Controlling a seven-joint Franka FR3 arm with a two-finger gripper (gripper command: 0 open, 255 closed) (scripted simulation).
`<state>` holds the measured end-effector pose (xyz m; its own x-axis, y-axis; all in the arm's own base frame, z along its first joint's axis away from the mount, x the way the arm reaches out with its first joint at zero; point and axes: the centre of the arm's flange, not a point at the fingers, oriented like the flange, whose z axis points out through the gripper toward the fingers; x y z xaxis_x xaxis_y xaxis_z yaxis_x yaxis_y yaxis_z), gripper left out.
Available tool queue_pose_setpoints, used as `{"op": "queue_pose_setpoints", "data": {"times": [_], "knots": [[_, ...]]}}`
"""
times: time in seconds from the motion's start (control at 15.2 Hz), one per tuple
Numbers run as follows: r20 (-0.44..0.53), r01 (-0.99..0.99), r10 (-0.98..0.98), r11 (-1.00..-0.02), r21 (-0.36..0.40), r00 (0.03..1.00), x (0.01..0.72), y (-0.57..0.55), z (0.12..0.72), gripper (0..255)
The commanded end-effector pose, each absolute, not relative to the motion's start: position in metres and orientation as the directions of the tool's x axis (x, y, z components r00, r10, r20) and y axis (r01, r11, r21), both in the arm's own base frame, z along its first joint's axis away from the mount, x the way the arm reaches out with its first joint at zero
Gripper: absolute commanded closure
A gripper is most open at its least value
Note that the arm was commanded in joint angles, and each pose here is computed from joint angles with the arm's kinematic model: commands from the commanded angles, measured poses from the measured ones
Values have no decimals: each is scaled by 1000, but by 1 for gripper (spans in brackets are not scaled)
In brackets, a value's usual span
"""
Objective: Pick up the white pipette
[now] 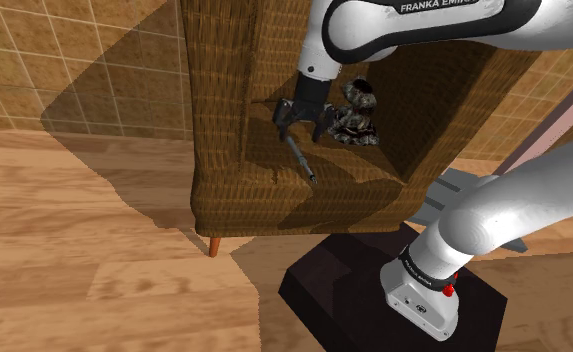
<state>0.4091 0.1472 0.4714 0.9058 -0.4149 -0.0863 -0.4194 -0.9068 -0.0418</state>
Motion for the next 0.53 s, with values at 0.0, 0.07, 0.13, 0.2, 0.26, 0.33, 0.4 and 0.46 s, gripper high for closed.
{"op": "queue_pose_setpoints", "data": {"times": [0.0, 0.07, 0.13, 0.2, 0.26, 0.33, 0.4, 0.46], "knots": [[-86, -421, -417, -906, -42, 905, 409, 148, 459, 0], [-86, -421, -417, -906, -42, 905, 409, 148, 454, 0], [-86, -421, -417, -906, -42, 905, 409, 148, 449, 0], [-86, -421, -417, -906, -42, 905, 409, 148, 446, 0], [-86, -421, -417, -906, -42, 905, 409, 148, 446, 0], [-86, -421, -417, -906, -42, 905, 409, 147, 446, 255], [-86, -421, -417, -906, -42, 905, 409, 147, 446, 255], [-86, -421, -417, -906, -42, 905, 409, 147, 446, 255]]}}
